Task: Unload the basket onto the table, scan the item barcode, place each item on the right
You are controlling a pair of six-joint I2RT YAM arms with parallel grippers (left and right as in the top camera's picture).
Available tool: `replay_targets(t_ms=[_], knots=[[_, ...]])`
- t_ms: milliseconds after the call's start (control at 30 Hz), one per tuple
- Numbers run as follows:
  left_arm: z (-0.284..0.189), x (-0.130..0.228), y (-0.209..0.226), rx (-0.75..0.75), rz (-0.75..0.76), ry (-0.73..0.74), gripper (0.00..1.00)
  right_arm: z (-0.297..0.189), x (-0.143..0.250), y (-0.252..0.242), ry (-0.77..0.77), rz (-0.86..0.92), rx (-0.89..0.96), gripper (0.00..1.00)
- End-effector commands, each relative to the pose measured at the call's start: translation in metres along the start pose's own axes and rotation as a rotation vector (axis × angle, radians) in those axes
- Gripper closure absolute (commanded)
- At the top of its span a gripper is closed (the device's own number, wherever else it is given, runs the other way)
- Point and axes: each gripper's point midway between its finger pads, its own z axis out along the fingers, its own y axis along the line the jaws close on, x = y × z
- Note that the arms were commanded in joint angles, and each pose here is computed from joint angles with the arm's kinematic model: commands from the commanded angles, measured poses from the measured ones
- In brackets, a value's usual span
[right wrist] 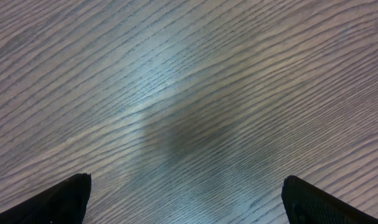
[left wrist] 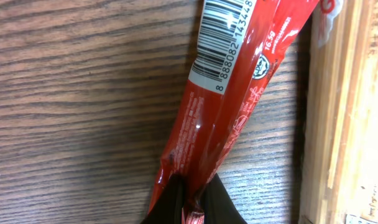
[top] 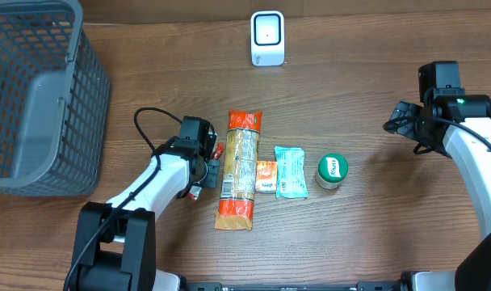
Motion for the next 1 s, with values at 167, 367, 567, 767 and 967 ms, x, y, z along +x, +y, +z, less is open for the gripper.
replay_targets(t_ms=[167, 367, 567, 767, 967], knots=[[-0.038, -0.03, -0.004, 0.04, -0.016, -0.002, 0.96, -0.005, -0.007, -0.002, -0.024, 0.005, 0.004, 0.0], [-0.064, -0.057, -0.004, 0.046, -0.066, -0.051, 0.96, -0.005, -0.007, -0.002, -0.024, 0.005, 0.004, 0.0], [-0.06, -0.038, -0.006, 0.053, -0.075, 0.021, 0.54, -0.005, -0.007, -0.002, -0.024, 0.005, 0.004, 0.0], [-0.047, -0.011, -0.006, 0.05, -0.073, 0.1, 0.0, -0.005, -0.007, -0.002, -0.024, 0.005, 0.004, 0.0], [-0.032, 0.015, -0.007, 0.044, -0.098, 0.16, 0.0, -0.005, -0.007, -0.002, -0.024, 0.005, 0.004, 0.0]])
